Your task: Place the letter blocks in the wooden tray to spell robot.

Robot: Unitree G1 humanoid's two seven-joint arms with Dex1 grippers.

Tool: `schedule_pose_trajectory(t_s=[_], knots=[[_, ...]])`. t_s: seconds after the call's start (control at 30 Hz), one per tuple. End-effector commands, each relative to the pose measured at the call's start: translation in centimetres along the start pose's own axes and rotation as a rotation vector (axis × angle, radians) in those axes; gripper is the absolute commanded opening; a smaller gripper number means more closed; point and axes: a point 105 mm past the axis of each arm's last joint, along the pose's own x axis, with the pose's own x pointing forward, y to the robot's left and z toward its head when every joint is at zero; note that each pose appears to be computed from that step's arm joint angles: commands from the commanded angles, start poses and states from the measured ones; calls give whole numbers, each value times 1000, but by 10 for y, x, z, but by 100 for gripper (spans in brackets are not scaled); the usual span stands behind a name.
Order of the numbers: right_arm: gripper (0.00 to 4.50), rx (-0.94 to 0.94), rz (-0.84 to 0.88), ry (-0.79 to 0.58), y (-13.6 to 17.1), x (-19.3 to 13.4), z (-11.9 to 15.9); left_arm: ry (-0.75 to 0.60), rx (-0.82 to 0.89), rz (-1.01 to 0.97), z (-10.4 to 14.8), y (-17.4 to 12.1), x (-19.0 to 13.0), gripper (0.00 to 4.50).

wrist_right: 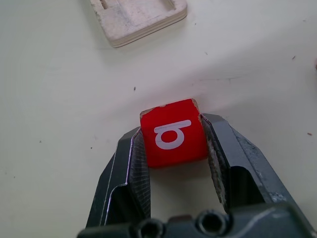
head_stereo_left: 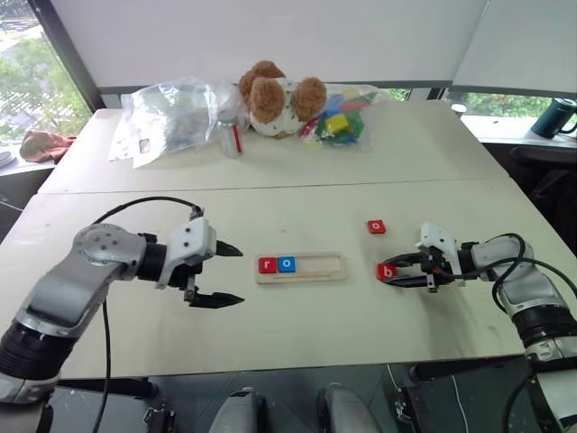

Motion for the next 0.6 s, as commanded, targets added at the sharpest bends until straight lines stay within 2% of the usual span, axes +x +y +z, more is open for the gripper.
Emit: schedule_pose_trajectory(t_s=[0.03, 0.13, 0.23, 0.43, 0.6], knots=[[117, -64, -2, -78, -11, 5, 43, 4, 7, 57, 1, 8, -12, 450], [117, -102, 31, -120, -15, 22, 82, 14, -5, 79, -3, 13, -15, 450], [117, -132, 102, -117, -12, 44, 106, 31, -12, 92, -9, 14, -18, 450], [117, -189, 169, -57, -11, 84, 114, 26, -22, 109, -13, 15, -15, 450], [117, -205, 202, -23, -11, 95, 112, 12, -21, 114, -11, 13, -11, 450]])
